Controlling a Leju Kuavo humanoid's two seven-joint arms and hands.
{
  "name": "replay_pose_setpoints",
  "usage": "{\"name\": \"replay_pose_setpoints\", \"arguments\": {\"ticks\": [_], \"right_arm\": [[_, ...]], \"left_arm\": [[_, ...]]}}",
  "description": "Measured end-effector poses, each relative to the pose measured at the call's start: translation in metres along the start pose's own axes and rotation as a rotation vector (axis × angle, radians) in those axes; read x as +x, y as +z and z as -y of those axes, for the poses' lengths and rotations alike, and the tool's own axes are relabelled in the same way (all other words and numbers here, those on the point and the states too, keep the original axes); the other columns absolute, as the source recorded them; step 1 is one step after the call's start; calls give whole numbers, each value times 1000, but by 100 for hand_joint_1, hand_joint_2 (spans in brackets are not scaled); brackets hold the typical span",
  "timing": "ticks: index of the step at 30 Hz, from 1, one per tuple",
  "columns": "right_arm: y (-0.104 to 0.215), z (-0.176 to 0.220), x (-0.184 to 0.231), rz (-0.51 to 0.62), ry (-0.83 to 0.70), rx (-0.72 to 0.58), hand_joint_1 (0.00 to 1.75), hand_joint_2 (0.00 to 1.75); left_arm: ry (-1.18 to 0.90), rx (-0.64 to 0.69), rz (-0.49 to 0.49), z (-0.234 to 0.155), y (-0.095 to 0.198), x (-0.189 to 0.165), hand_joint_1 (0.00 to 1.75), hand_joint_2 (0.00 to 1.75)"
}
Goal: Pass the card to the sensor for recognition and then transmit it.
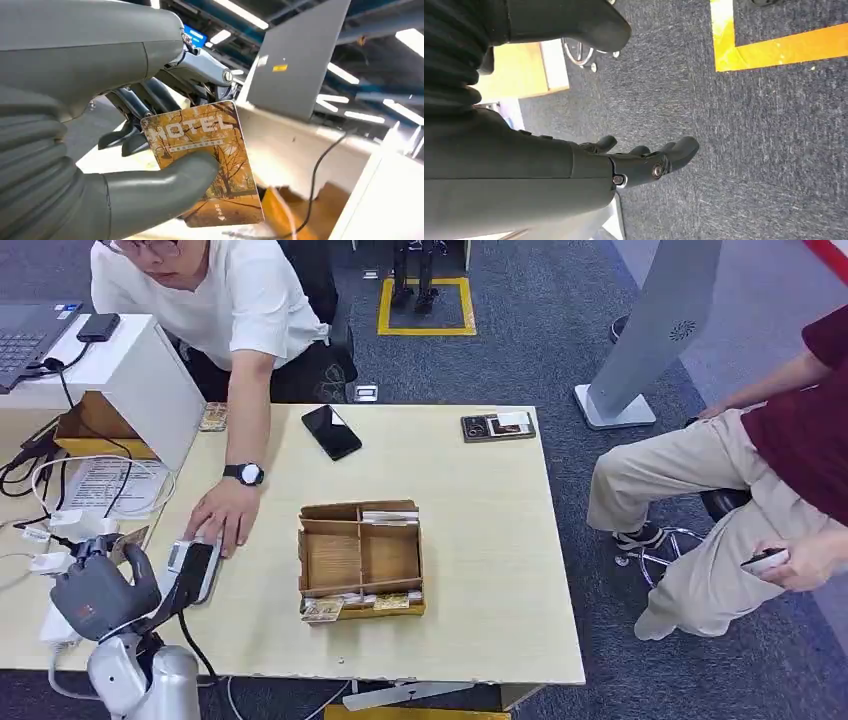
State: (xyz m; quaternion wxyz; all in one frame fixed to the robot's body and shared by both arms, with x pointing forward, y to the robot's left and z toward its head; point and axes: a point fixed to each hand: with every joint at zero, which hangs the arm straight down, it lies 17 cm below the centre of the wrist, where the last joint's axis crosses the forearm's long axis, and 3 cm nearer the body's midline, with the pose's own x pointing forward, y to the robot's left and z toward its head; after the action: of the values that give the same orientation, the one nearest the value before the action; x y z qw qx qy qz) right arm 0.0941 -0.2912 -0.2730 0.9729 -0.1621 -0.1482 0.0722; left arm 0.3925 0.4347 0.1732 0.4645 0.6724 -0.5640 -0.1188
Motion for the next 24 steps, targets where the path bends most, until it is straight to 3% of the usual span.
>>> {"name": "replay_pose_setpoints", "arguments": {"ticks": [11,24], "right_arm": [[-1,1,0,1,0,0,0,175],[-1,3,0,0,-1,0,0,175]], "left_arm": [[-29,-128,-36,37,30,-8,175,175],[-35,-192,1,56,43,0,175,175]]}}
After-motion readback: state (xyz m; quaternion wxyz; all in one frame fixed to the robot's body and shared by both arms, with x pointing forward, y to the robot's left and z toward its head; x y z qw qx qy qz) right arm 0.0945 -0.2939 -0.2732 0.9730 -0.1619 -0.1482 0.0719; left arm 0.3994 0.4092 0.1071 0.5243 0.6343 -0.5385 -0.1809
